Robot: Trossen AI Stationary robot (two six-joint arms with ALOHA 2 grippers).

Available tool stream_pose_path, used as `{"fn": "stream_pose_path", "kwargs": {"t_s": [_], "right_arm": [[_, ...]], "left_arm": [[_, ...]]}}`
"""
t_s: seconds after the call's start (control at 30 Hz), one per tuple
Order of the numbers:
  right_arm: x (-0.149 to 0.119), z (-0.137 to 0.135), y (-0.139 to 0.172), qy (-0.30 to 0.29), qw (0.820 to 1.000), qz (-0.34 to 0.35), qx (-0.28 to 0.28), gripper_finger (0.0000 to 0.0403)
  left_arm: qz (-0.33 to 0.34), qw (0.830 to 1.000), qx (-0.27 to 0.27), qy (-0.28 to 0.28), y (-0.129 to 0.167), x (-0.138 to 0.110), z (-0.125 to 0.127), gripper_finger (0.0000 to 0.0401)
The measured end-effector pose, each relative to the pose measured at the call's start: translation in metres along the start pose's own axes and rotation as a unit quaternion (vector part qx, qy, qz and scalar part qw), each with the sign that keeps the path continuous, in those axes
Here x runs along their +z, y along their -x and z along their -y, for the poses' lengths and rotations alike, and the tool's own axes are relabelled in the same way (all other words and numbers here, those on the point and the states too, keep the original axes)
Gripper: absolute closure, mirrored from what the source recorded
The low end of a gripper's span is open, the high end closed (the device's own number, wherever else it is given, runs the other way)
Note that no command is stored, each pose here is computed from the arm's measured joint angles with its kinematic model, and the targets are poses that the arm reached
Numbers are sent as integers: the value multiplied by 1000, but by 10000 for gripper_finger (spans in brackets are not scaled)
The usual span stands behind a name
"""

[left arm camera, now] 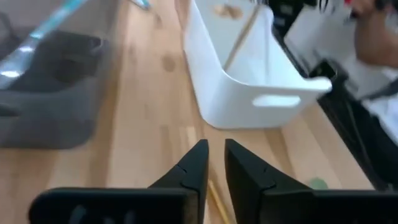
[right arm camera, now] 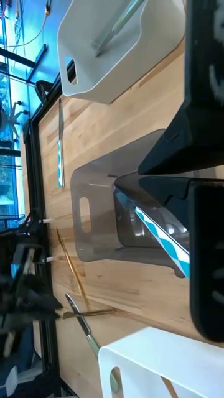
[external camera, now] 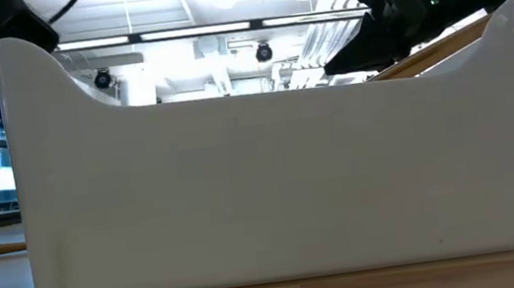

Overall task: Sort silverware by color (type)
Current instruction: Put the gold table knife into the white bin

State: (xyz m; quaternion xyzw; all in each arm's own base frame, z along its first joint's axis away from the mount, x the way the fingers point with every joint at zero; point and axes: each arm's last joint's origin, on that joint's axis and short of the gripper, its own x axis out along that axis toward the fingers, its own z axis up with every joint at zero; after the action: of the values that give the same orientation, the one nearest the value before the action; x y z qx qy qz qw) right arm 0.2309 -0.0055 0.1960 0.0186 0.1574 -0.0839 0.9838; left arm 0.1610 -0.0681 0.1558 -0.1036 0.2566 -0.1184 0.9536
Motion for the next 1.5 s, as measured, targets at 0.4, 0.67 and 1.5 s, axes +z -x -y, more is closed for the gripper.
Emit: {"fn": "stream_pose_path", "kwargs": {"t_s": [0.4,0.67,1.5], "right_arm": [[-1,0,0,10,1000,-5,0,403],[-2,0,0,23,1000,-9,0,403],[-3,0,0,25,1000,-17,0,403]], "left_arm": [[-196,976,100,-3,-58,11,42,279],[-313,935,167,15,-77,8,52,274],[-398,909,119,23,-84,-7,53,389]]}}
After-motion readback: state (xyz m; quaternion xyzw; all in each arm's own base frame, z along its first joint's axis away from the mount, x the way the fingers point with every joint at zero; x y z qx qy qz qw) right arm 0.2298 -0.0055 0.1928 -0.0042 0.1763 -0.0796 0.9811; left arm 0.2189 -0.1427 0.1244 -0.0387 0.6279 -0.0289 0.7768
